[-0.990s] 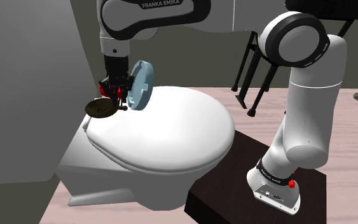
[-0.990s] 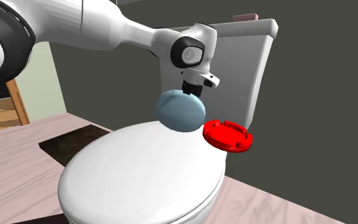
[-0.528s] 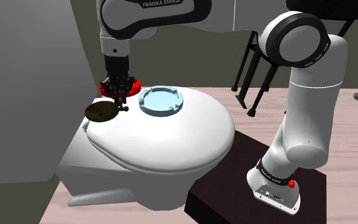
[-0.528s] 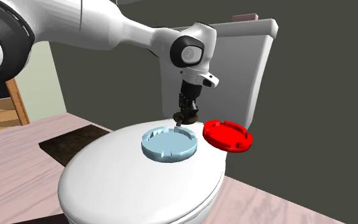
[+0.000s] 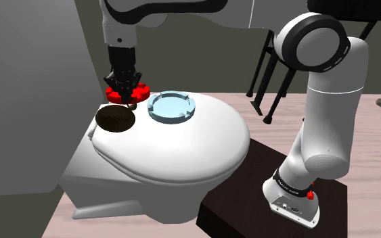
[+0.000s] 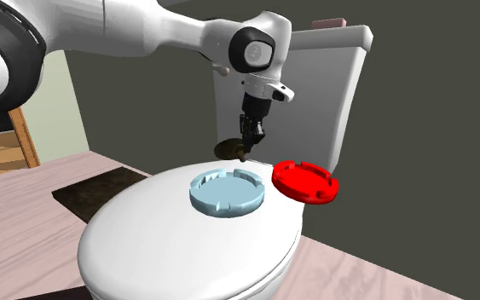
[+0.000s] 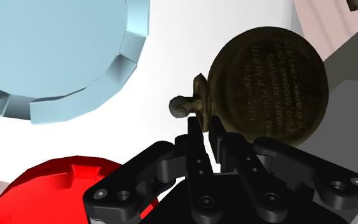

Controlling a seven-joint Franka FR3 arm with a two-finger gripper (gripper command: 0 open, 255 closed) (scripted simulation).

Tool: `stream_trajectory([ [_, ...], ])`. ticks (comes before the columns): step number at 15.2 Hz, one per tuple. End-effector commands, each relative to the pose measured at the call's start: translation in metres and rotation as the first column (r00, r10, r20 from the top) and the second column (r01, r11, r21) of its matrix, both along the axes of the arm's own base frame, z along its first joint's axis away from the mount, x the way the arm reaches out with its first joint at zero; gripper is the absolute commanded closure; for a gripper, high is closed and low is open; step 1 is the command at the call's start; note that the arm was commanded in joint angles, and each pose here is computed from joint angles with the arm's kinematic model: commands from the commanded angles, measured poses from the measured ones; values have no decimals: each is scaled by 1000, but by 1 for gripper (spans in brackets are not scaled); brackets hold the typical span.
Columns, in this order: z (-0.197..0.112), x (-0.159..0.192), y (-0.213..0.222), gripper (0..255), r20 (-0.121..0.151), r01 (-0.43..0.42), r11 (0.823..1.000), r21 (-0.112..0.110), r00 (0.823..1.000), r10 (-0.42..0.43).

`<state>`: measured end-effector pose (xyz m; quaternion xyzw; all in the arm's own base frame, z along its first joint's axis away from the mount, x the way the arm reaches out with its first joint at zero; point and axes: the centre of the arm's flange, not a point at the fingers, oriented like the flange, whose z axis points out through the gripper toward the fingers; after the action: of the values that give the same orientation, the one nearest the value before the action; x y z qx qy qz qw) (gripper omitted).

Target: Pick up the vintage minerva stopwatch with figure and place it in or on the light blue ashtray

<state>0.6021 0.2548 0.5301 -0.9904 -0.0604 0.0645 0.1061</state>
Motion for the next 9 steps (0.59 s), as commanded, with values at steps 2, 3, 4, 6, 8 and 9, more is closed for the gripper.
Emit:
stream_trajectory([
  [2, 16, 0, -1, 255, 0, 0, 1000, 0, 1000, 0],
  [3, 22, 0, -1, 255, 0, 0, 1000, 0, 1000, 0],
  [4, 27, 0, -1, 255, 0, 0, 1000, 0, 1000, 0],
  [6, 38, 0, -1, 255, 0, 0, 1000, 0, 1000, 0],
  [8, 48, 0, -1, 255, 0, 0, 1000, 0, 1000, 0],
  [9, 53, 0, -1, 255, 0, 0, 1000, 0, 1000, 0],
])
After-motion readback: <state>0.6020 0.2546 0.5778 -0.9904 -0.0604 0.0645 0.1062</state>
